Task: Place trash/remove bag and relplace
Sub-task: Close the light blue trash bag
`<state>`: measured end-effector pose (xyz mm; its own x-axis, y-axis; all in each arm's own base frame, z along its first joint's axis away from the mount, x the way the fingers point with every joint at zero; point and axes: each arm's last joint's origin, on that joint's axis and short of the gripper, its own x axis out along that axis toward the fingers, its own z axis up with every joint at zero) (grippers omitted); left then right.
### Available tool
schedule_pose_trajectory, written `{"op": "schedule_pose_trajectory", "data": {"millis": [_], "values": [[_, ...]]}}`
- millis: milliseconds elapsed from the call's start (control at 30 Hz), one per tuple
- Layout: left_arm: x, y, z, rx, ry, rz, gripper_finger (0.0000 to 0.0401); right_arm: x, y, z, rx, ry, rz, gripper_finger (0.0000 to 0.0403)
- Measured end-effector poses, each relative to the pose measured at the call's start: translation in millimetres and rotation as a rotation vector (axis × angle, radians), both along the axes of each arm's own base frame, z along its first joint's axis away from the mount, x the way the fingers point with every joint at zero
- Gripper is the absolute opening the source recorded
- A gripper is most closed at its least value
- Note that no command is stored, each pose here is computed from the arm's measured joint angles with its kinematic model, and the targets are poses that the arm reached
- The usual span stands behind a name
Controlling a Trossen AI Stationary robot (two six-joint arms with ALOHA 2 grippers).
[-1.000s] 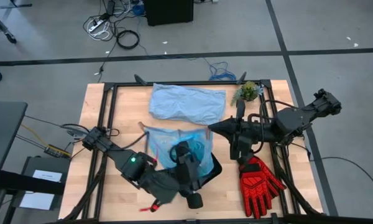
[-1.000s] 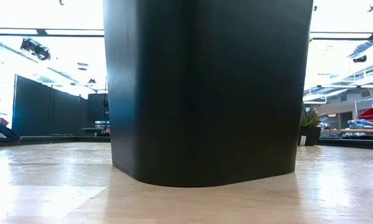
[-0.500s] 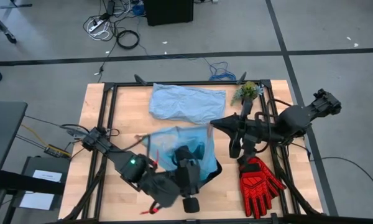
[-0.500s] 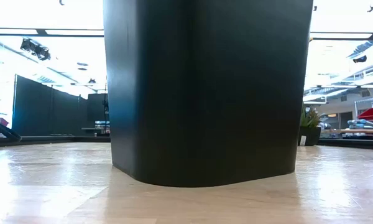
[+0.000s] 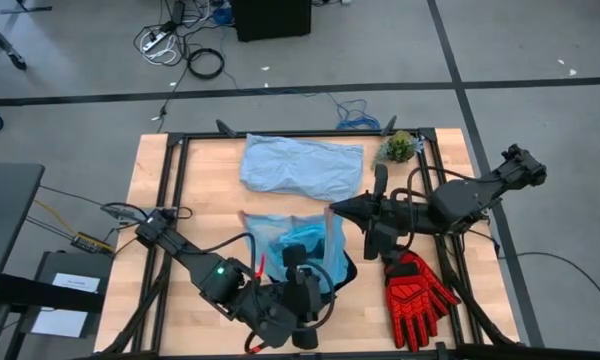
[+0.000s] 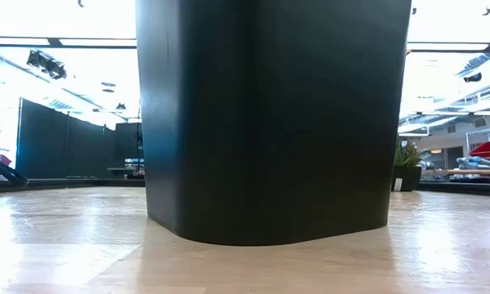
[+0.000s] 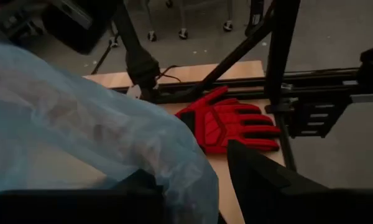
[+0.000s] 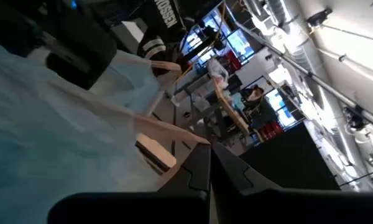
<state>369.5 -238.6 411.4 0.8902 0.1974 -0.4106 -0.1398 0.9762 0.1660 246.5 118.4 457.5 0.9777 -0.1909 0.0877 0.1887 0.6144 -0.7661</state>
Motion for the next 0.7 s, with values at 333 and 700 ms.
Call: {"op": "schedule_pose_trajectory", "data": {"millis": [333,700], "values": [[-6.6,10.8,-0.4,0.093,0.068,0.029,0.0259,-1.2,2.9,-8.0,0.038,0.062,-0.006,0.0000],[-38.0,39.4,21.2,0.069,0.123,0.122,0.0296,-1.8,1.5,-8.4,0.054,0.062,-0.068,0.0000]]}}
